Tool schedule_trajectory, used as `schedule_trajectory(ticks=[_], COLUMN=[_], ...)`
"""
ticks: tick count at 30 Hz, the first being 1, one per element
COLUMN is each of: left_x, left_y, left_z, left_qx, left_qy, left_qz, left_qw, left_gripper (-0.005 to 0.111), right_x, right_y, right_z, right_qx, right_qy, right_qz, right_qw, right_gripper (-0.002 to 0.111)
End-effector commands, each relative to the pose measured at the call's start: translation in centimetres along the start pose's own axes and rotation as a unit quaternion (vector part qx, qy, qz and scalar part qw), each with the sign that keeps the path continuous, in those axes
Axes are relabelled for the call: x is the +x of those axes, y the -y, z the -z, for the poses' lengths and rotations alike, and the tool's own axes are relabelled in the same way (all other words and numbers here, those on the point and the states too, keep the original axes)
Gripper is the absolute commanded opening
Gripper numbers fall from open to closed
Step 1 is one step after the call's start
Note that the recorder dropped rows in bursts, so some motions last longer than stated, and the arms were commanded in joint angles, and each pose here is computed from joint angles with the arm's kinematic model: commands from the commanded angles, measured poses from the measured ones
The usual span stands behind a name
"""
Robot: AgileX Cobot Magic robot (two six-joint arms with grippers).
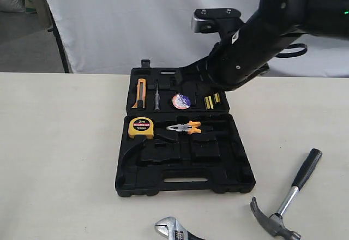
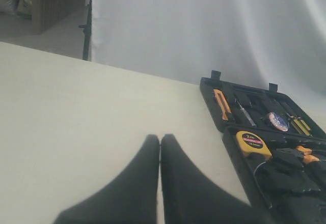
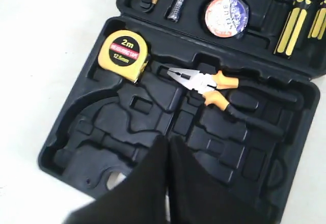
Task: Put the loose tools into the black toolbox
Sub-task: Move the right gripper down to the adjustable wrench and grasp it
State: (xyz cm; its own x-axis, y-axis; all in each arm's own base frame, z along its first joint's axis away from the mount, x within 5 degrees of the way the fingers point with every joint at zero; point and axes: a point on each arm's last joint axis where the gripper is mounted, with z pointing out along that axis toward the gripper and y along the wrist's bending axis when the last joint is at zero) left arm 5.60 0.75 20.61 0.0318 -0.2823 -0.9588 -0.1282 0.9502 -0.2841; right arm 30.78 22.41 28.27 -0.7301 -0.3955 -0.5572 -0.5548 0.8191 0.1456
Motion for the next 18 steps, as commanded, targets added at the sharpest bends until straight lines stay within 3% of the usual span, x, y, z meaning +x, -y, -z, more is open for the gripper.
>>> schedule_trajectory(ticks=[1, 10, 18], left_x=[-0.2, -0.2, -0.2], left_y=[-0.1, -0.1, -0.1], left_z=[0.0, 0.0, 0.0], left_qx=[-0.01, -0.01, -0.01], left_qy=[0.01, 0.01, 0.01], left_qz=[0.0, 0.0, 0.0], left_qw=[1.0, 1.0, 1.0], left_gripper=[0.001, 0.001, 0.001], right_x=[2.0, 7.3, 8.9], right_y=[-1.1, -5.2, -7.0], right_z=[3.1, 2.0, 1.3], right_qx=[-0.024, -0.058, -0.049], right_qy=[0.014, -0.054, -0.072], right_qz=[-0.013, 0.041, 0.097], right_qw=[1.0, 0.996, 0.991], right_gripper=[0.0, 0.0, 0.0])
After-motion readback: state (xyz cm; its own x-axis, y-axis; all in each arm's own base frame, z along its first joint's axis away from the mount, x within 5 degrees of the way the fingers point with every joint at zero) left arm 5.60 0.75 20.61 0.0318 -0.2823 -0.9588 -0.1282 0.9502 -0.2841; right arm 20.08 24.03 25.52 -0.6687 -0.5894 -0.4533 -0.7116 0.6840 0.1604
